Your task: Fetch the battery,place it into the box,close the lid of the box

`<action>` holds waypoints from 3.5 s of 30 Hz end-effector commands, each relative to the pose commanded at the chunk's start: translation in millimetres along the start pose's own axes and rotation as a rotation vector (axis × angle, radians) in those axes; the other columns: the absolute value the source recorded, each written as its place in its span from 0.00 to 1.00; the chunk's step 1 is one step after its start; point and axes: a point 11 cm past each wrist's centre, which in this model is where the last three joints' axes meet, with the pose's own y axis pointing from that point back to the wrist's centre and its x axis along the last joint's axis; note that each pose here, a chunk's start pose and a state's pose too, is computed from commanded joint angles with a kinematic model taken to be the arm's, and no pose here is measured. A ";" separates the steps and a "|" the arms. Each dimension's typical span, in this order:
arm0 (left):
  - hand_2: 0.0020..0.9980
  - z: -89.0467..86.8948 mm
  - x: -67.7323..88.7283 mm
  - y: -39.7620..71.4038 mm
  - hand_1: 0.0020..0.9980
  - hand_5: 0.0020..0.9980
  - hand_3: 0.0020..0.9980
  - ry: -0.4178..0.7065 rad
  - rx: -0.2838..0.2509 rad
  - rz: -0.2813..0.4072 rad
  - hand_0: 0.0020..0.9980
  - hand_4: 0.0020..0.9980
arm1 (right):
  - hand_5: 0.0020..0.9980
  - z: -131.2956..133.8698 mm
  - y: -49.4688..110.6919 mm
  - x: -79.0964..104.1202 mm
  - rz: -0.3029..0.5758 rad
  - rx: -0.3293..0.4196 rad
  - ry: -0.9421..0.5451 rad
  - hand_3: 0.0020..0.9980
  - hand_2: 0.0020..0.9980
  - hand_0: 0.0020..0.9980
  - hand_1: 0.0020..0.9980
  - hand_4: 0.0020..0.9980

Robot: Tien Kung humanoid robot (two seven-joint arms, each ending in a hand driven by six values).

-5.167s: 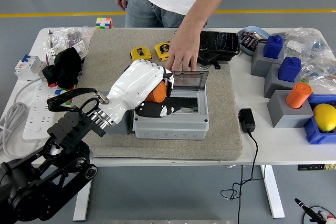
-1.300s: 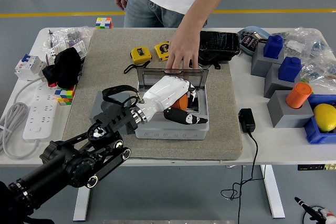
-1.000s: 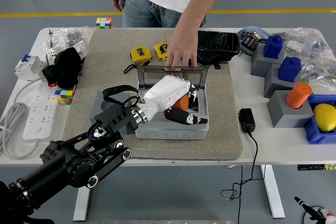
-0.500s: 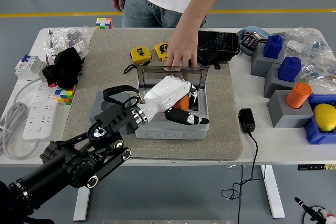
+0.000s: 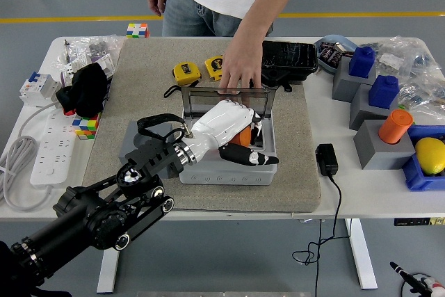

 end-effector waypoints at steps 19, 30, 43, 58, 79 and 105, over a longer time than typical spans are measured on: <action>0.35 -1.4 1.5 -0.4 0.56 0.85 0.27 -0.001 -0.001 0.001 0.48 1.00 | 1.00 -1.1 -0.1 0.2 0.000 0.002 -0.004 0.85 0.81 0.90 0.87 1.00; 0.77 -4.5 0.8 0.3 0.94 0.88 0.60 -0.005 0.006 -0.002 0.99 1.00 | 1.00 -0.9 -0.1 -0.4 -0.002 0.001 -0.004 0.85 0.81 0.90 0.87 1.00; 1.00 1.9 17.6 1.9 1.00 1.00 0.96 0.015 -0.003 0.090 1.00 1.00 | 1.00 -0.5 0.1 -1.5 -0.005 0.001 -0.004 0.85 0.81 0.90 0.87 1.00; 1.00 42.4 75.7 16.0 1.00 1.00 1.00 0.116 -0.083 0.244 1.00 1.00 | 1.00 3.2 0.6 -4.2 -0.009 -0.007 -0.006 0.85 0.81 0.89 0.87 1.00; 1.00 -43.5 80.9 26.0 1.00 1.00 0.99 0.136 0.253 0.130 1.00 1.00 | 1.00 -0.2 0.5 -6.1 -0.011 -0.003 -0.018 0.85 0.81 0.89 0.86 1.00; 0.80 -35.3 77.0 70.2 0.87 1.00 0.79 0.117 0.287 0.011 0.95 1.00 | 1.00 -0.7 0.1 -2.2 -0.002 -0.001 -0.024 0.85 0.81 0.89 0.86 1.00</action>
